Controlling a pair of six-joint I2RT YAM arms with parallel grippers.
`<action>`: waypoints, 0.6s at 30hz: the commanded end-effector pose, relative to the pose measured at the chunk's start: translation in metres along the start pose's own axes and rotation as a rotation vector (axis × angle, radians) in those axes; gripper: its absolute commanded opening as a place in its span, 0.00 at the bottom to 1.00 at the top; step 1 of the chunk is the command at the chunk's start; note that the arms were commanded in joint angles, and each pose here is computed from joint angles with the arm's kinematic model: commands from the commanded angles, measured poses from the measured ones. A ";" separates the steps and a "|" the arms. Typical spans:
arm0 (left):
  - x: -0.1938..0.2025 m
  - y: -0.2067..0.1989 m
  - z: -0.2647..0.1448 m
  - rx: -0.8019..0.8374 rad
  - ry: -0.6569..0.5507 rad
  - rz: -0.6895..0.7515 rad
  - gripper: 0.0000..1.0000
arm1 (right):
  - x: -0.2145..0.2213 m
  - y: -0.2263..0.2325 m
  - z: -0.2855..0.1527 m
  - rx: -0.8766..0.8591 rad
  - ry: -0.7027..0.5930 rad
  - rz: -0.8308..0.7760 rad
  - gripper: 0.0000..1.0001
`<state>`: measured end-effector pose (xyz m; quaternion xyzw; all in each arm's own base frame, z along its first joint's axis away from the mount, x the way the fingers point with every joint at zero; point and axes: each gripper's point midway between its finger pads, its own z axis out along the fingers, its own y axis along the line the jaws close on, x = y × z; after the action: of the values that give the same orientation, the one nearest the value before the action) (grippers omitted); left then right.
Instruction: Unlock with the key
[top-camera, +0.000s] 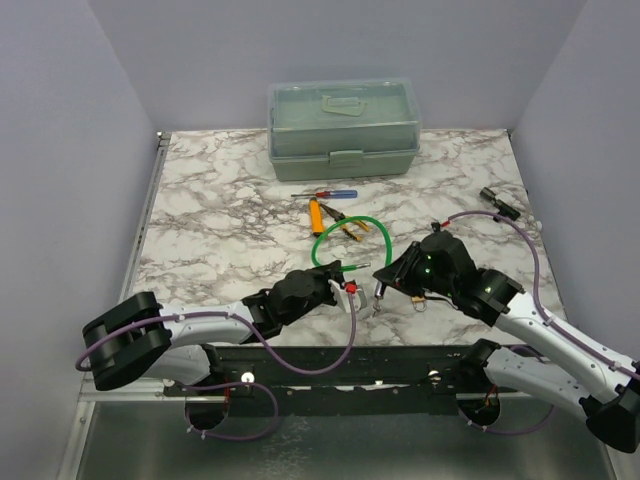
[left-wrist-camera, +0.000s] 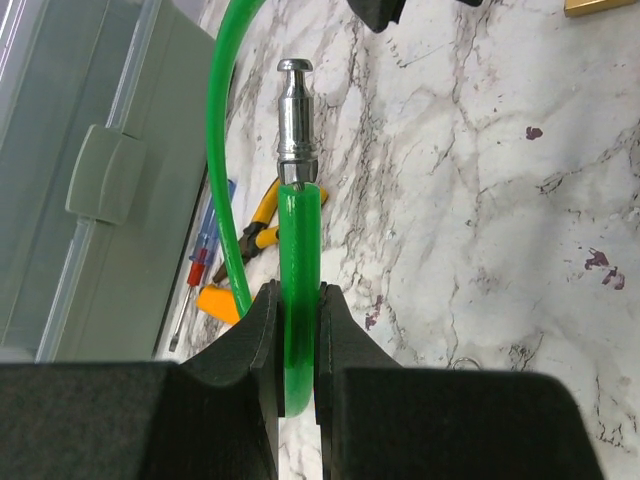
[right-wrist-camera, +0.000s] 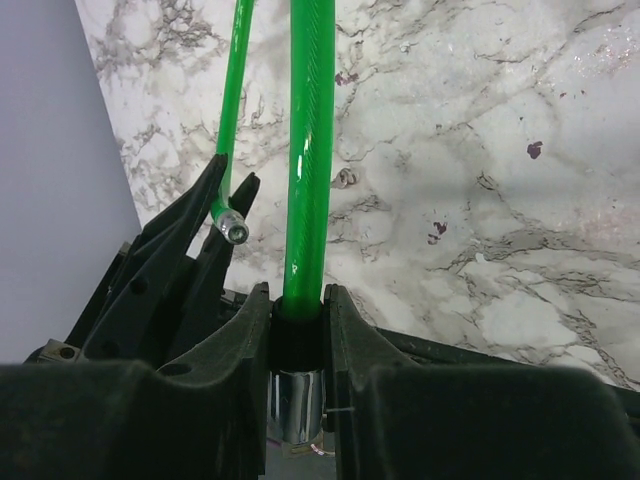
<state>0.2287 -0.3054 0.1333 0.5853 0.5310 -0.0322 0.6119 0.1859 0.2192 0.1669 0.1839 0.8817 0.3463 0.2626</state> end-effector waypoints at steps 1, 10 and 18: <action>-0.003 0.023 -0.007 -0.085 0.019 -0.031 0.00 | -0.006 0.006 -0.005 -0.005 -0.020 -0.043 0.00; 0.016 0.050 -0.038 -0.200 0.144 -0.030 0.00 | -0.050 0.001 -0.004 0.109 -0.203 -0.090 0.00; 0.035 0.062 -0.062 -0.316 0.208 -0.115 0.07 | -0.088 -0.007 0.011 0.138 -0.255 -0.055 0.00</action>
<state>0.2388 -0.2517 0.1676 0.5085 0.5822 0.0350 0.6335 0.2342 0.1879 0.1737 0.2084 0.8805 0.2567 0.3398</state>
